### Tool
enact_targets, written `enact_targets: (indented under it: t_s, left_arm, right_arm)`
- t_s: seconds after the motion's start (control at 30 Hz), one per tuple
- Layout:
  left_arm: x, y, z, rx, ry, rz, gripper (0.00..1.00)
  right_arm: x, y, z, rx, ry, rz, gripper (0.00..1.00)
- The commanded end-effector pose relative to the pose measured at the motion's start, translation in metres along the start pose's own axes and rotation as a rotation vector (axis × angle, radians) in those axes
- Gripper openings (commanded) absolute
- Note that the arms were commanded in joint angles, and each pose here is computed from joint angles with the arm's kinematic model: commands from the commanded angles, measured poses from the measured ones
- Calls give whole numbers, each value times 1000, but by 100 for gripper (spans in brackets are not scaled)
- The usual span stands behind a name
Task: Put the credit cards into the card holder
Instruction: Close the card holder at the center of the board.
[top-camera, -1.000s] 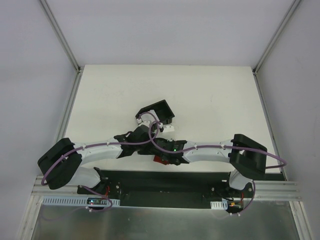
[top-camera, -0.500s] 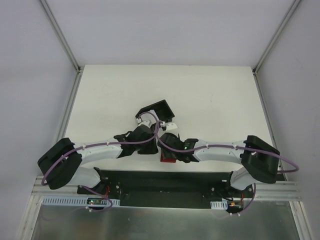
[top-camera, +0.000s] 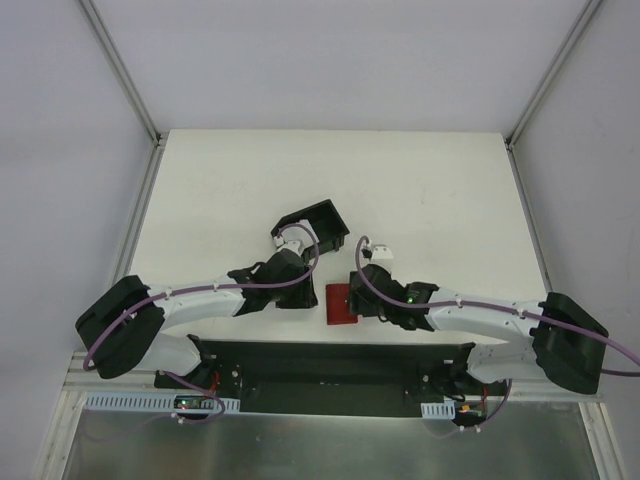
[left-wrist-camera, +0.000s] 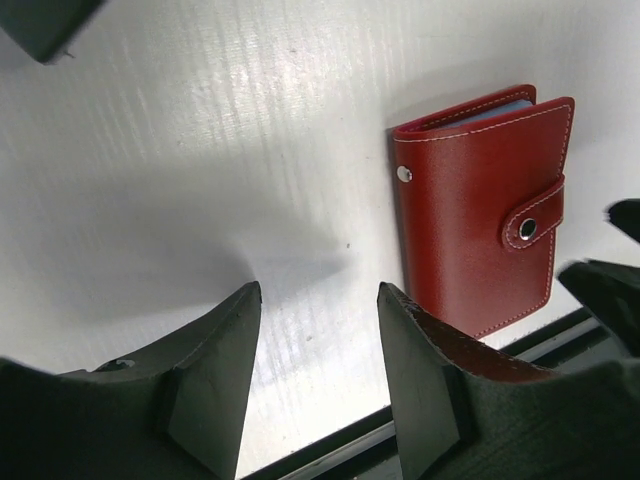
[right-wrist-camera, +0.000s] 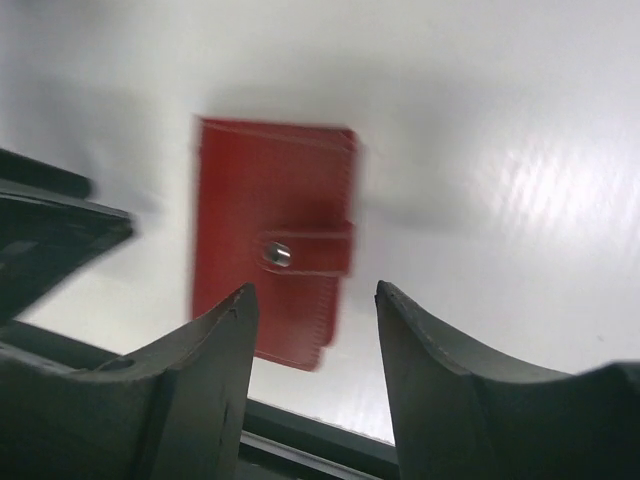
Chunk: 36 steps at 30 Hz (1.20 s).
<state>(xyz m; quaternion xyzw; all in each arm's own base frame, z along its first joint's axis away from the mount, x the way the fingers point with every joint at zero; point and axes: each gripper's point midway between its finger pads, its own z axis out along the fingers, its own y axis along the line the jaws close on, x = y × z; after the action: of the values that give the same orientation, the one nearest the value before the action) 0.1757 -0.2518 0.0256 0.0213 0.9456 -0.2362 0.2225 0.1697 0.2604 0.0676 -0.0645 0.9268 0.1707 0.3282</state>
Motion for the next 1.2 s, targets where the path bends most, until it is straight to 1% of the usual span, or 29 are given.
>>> enact_targets:
  t_s: [0.0,0.23,0.33,0.4,0.47,0.63,0.73,0.8,0.87,0.93,0.97,1.03,1.17]
  left_arm:
    - [-1,-13,1,56,20,17,50]
    - [0,-27,4,125,44,19,50]
    - [1,-27,5,127,46,14,50]
    - [1,-25,4,122,42,4,50]
    - [3,-23,3,117,37,3,50]
    - [2,-21,4,113,36,5,50]
    - [1,-24,4,117,38,7,50]
    - [-1,-25,5,119,34,11,50]
    - [-2,-25,5,118,33,15,50]
    - [-3,-27,4,122,31,17,50]
    - [-2,-27,4,123,32,18,50]
    - [-1,-26,4,120,35,13,50]
    - [0,-25,5,117,38,14,50]
  right_arm:
    - [30,-16,4,15,82,112,53]
    - [39,0,21,-20,136,123,52]
    - [40,7,25,-28,157,124,49]
    - [38,13,23,-65,138,146,50]
    - [33,13,19,-84,107,172,54]
    - [18,4,15,-67,34,241,59]
    - [12,-3,18,-46,15,279,59]
    - [8,0,22,-64,12,295,59]
    - [9,-2,27,-54,19,305,59]
    - [13,-13,33,-3,22,309,57]
    - [16,-17,35,5,36,330,54]
    - [21,-11,39,-30,63,347,53]
    - [39,-17,47,13,132,337,50]
